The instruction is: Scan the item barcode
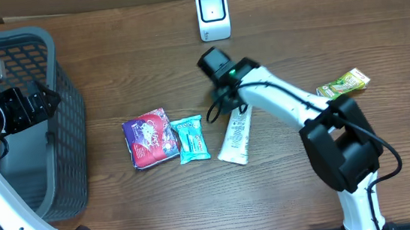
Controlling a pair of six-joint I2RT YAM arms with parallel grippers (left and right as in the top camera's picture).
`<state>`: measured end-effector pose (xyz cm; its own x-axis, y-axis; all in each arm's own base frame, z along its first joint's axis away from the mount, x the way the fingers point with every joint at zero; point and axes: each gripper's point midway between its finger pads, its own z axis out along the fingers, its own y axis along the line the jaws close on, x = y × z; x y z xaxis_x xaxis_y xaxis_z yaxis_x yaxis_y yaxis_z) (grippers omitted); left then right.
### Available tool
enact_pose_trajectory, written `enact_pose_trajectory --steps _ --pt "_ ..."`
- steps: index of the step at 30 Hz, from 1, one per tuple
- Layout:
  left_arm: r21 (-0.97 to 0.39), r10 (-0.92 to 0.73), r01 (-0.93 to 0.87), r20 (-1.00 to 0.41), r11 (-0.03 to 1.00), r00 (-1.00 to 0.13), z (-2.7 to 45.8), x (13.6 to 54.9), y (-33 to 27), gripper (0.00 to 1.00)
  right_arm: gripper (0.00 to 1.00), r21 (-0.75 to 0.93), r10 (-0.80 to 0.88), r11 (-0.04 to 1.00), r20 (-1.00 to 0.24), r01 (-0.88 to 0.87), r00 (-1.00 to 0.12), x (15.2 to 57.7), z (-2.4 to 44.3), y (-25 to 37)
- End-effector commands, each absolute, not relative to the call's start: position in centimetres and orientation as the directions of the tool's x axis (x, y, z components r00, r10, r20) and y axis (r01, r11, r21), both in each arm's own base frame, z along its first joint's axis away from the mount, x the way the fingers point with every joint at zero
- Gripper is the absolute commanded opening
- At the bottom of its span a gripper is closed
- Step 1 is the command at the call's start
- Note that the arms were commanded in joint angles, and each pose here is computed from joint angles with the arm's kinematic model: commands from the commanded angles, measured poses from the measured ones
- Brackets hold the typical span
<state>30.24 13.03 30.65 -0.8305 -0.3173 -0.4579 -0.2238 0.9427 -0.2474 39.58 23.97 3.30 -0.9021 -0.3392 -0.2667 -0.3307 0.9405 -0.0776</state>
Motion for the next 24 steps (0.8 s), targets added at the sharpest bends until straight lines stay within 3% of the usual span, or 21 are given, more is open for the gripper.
enact_pose_trajectory --steps 1,7,13,17,24 --pt "-0.245 -0.314 -0.221 -0.455 0.944 -0.833 30.5 30.4 13.1 0.99 0.04 0.050 -0.300 0.945 -0.256 -0.322 -0.919 39.7 4.0 24.2" --pt "-0.245 -0.314 -0.221 -0.455 0.944 -0.833 30.5 30.4 13.1 0.99 0.04 0.290 -0.255 0.891 -0.315 -0.348 -0.914 39.9 9.5 26.1" --pt "-0.245 -0.314 -0.221 -0.455 0.944 -0.833 30.5 30.4 13.1 0.99 0.06 0.354 -0.101 0.908 -0.333 -0.224 -0.937 38.4 16.4 23.5" --pt "-0.245 -0.313 -0.221 -0.455 0.944 -0.833 30.5 30.4 13.1 0.99 0.09 0.249 0.072 0.968 -0.207 0.019 -0.976 36.2 15.6 19.2" --pt "-0.245 -0.313 -0.221 -0.455 0.944 -0.833 30.5 30.4 13.1 1.00 0.10 0.156 0.115 0.984 -0.186 0.086 -0.976 35.5 9.9 17.2"
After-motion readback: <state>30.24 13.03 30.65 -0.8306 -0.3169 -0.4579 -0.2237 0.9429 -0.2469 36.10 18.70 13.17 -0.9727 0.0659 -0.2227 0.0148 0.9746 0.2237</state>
